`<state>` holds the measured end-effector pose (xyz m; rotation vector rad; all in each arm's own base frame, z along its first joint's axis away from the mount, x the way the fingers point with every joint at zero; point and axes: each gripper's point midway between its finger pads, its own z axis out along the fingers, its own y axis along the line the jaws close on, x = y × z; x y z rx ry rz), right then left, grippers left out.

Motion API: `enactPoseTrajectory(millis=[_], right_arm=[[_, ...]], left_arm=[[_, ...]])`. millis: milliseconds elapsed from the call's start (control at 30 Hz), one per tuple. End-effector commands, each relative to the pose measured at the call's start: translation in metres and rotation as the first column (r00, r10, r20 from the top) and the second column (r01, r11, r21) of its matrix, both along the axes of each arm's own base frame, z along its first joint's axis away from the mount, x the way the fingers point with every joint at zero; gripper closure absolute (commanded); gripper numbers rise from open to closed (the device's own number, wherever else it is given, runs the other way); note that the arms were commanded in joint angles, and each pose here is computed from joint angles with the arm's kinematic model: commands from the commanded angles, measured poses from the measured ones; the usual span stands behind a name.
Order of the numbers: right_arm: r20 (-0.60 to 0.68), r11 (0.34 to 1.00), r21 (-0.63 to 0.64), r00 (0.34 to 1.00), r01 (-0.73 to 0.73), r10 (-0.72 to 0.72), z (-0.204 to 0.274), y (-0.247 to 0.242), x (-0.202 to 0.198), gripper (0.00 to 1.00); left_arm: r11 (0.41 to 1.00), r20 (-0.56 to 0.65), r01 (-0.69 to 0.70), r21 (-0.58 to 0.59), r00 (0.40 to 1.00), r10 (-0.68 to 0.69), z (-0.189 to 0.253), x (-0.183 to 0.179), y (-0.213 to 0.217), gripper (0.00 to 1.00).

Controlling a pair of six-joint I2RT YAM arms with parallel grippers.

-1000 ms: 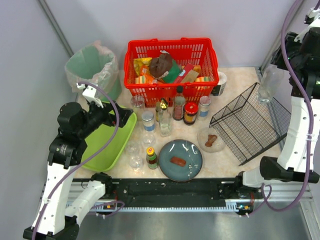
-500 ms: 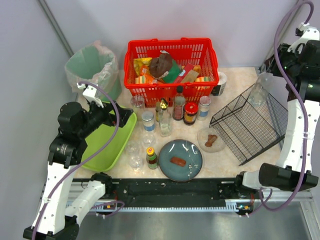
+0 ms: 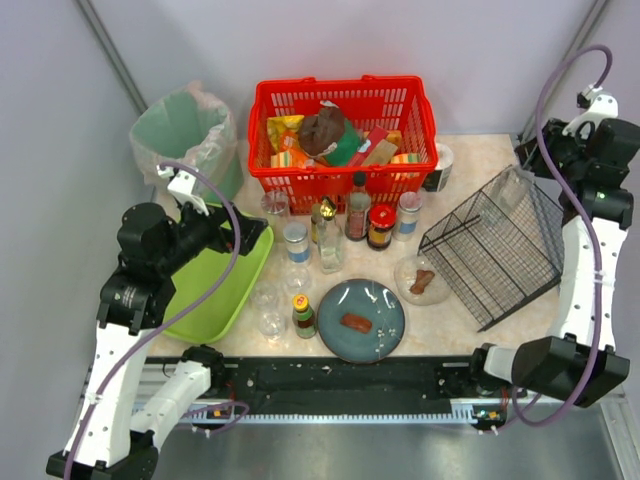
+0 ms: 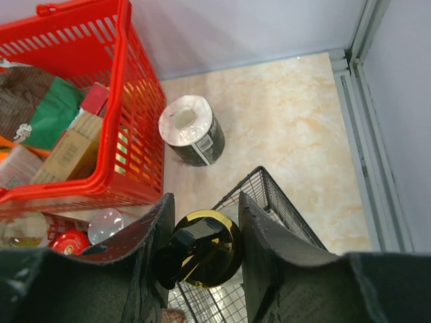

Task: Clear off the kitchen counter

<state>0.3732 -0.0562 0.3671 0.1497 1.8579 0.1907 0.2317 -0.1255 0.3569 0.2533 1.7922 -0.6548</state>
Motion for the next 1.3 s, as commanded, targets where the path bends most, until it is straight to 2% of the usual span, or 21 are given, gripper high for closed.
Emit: enactPoseTrajectory(millis=[0,167,433,533,767,867,900,1000,1267], right_arm=[[0.208,0.999,-0.028,0.977,-0.044,0.049,0.045,0.005,-0.001,1.00],[0.207,0.998,-0.025,0.977,-0.054,0.058,0.021,0.003,0.005,1.00],[0.337,0.998,-0.065,0.941,0.003,0.020,0.019,-0.004,0.004,1.00],[0.318,0.998,-0.055,0.948,0.027,-0.008,0.014,-0.009,0.006,1.00],[0.272,0.999,-0.037,0.962,0.036,-0.025,0.003,-0.014,0.012,0.92],[0.266,0.999,-0.035,0.964,0.037,-0.027,0.002,-0.015,0.013,0.79],[0.264,0.999,-0.034,0.964,0.039,-0.028,0.001,-0.015,0.013,0.63],[0.261,0.999,-0.031,0.965,0.039,-0.029,0.001,-0.013,0.010,0.42],[0.241,0.995,-0.020,0.966,0.096,-0.089,0.025,-0.017,-0.006,0.23]], left_arm=[[1.000,0.033,0.016,-0.016,0.999,-0.015,0.007,0.002,-0.003,0.02],[1.000,0.034,0.021,-0.022,0.999,-0.020,0.007,0.002,-0.004,0.02],[0.999,0.027,0.025,-0.026,0.999,-0.024,0.005,0.003,-0.005,0.02],[0.999,0.022,0.029,-0.028,0.999,-0.028,0.005,0.004,-0.006,0.02],[0.999,0.018,0.033,-0.035,0.999,-0.033,0.005,0.004,-0.008,0.01],[0.999,0.019,0.035,-0.036,0.999,-0.034,0.005,0.005,-0.008,0.02],[0.999,0.016,0.036,-0.036,0.999,-0.036,0.005,0.005,-0.008,0.02],[0.999,0.018,0.036,-0.036,0.999,-0.036,0.005,0.005,-0.008,0.02],[0.999,0.017,0.038,-0.035,0.999,-0.038,0.005,0.005,-0.008,0.02]])
